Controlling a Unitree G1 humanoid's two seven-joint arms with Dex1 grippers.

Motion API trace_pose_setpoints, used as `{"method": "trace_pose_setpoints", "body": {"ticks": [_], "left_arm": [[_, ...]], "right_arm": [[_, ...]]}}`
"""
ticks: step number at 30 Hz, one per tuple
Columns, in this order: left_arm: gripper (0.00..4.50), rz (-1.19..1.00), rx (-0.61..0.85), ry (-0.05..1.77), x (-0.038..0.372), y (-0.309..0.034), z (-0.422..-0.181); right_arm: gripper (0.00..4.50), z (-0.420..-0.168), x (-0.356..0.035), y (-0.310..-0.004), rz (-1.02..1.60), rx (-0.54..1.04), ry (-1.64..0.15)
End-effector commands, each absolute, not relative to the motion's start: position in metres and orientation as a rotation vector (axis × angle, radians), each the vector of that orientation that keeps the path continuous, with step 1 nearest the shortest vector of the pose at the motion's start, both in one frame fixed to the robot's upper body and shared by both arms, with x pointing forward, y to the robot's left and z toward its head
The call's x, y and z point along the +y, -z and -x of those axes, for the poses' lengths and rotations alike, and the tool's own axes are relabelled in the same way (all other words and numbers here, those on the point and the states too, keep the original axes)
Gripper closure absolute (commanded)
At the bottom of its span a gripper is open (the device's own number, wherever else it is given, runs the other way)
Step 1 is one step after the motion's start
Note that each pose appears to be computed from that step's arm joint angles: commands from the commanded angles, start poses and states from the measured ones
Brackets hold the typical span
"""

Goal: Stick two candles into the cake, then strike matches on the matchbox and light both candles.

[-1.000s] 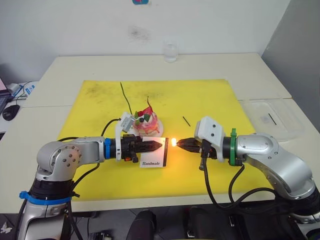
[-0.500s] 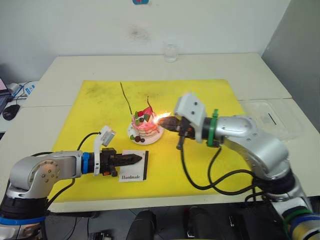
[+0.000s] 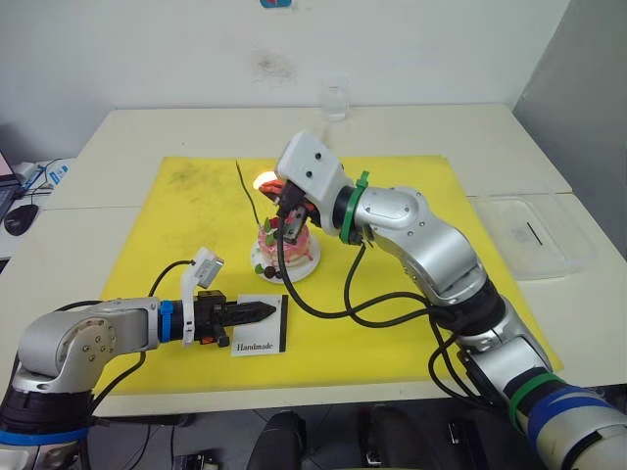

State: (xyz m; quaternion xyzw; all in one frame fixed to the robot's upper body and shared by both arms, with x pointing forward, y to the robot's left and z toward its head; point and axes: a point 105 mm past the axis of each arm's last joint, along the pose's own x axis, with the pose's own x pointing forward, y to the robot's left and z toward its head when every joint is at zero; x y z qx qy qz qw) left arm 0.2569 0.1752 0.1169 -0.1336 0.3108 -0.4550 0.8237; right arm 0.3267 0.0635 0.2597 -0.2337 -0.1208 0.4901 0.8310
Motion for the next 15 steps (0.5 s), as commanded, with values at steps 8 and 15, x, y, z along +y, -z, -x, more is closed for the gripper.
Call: {"method": "trace_pose_setpoints", "body": {"ticks": [8, 15], "left_arm": [[4.5, 0.274, 0.619, 0.98, 0.173, -0.123, -0.259], [4.5, 0.275, 0.611, 0.988, 0.17, -0.123, -0.26]], "right_arm": [[4.47, -0.335, 0.081, -0.285, 0.55, -0.416, -1.009], [4.47, -0.343, 0.082, -0.283, 0.582, -0.427, -1.001]]}}
